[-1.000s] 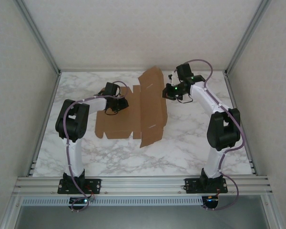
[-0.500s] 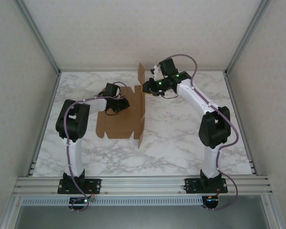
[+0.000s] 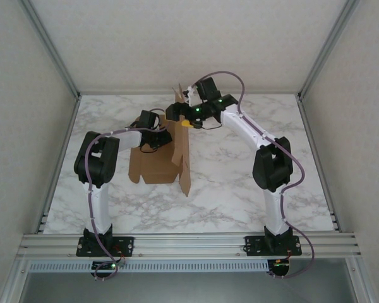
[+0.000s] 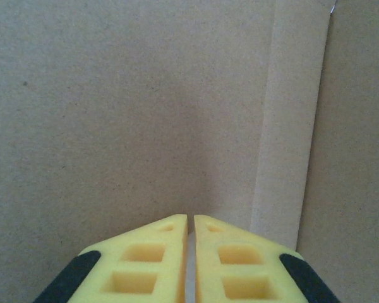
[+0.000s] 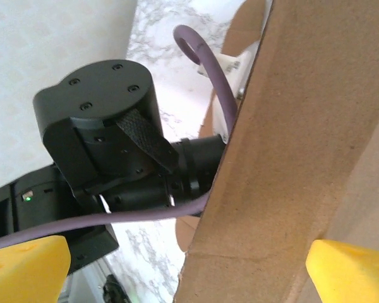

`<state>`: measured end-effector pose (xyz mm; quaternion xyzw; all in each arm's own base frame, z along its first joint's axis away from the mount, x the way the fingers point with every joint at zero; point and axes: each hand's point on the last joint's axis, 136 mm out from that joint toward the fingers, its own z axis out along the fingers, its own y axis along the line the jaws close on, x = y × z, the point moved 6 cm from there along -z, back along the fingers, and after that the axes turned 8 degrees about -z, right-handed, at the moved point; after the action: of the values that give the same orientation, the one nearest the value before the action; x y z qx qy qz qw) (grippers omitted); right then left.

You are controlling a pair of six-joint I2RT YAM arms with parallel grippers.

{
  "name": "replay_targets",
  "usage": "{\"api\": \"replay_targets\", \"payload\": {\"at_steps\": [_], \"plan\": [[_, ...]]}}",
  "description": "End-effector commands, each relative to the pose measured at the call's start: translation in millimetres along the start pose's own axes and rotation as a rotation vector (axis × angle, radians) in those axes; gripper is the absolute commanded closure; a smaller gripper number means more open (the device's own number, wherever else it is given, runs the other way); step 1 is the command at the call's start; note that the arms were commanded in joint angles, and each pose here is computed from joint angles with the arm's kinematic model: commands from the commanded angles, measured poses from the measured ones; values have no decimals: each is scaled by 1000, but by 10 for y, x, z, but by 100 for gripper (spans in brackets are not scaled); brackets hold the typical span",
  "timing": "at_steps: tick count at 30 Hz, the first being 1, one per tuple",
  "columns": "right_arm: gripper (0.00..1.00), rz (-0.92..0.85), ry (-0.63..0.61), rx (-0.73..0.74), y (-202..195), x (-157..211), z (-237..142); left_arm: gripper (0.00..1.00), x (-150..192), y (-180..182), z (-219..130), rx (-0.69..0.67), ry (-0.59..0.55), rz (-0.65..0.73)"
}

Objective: Fold the paper box

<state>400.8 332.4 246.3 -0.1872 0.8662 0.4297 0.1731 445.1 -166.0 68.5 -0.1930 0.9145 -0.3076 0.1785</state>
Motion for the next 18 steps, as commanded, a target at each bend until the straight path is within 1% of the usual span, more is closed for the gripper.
{"api": "replay_targets", "payload": {"at_steps": [1,10,18], "plan": [[1,50,10,-51,-180,41,256,89,148,158,93,-37,61,-39],[1,113,-48,-187,-357,30,581,90,92,261,44,-5,52,-110],[1,159,-57,-213,-595,153,815,91,97,335,61,8,64,-149]]}}
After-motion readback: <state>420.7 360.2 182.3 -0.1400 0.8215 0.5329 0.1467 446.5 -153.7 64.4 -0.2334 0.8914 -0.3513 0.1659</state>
